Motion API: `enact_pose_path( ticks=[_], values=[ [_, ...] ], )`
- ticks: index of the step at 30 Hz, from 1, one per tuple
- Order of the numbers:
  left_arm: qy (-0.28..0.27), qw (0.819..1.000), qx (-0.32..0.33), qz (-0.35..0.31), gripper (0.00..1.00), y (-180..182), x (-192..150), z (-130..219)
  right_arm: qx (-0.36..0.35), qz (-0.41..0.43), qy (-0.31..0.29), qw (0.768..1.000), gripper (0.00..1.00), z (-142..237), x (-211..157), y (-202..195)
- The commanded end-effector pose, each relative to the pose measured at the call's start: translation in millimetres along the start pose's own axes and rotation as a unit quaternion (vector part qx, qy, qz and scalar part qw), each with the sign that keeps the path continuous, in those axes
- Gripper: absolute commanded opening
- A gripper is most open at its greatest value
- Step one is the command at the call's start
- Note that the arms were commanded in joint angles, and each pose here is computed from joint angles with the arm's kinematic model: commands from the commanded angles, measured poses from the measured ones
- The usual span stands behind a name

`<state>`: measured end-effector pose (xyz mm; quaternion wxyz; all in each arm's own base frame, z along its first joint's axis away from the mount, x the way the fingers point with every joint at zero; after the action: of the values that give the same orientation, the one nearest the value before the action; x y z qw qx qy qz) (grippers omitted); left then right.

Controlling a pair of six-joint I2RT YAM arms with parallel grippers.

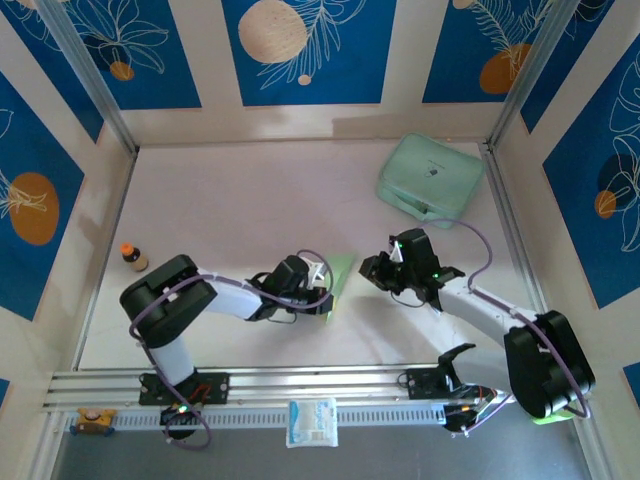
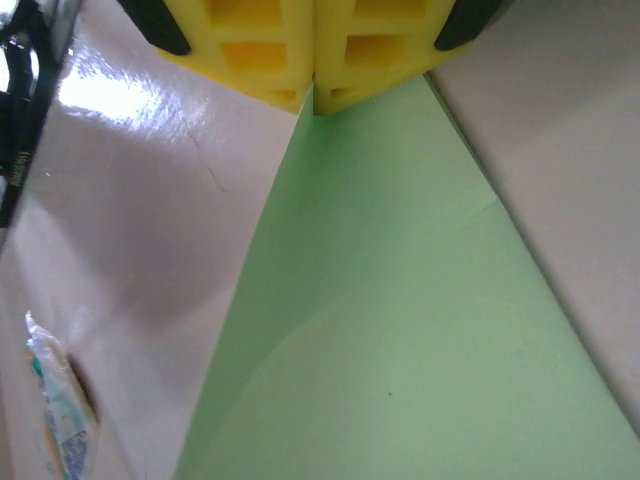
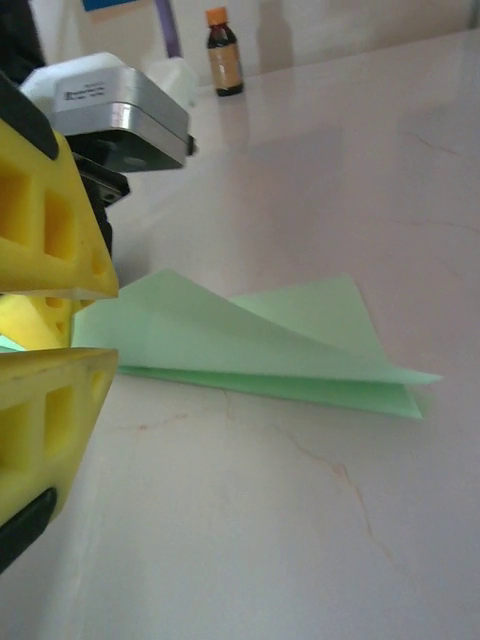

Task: Fold a paper plane with a square sheet of paper (pick it up from the middle)
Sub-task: Fold the wing for the fifth time at the center of the table.

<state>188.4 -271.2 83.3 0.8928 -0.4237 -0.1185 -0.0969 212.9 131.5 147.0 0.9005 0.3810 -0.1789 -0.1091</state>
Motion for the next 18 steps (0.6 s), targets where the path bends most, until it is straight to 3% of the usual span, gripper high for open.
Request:
enact_pose_path(
  ticks=[1,18],
  values=[
    [0.042,0.998,0.012,0.046,0.00,23.5,-17.3,-7.8,0.045,0.042,0.039,0.997,0.18,-9.4,-6.9,5.8],
    [0.032,0.995,-0.001,0.097,0.00,38.8,-20.1,-0.4,0.095,0.069,0.117,0.986,0.12,-52.5,-0.1,15.7]
  ],
)
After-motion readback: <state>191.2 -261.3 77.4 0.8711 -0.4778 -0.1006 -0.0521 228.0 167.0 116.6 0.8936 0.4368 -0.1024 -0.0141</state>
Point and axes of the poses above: each hand's point on the last joint's axis, 136 mm out from that joint toward the fingers, its own z axis back along the fingers, its own y axis along the line the jaws close on, x = y × z, the point moved 10 cm from there along z, back along the fingers, and after that the axes turned 6 degrees about z, right-handed, at the moved point
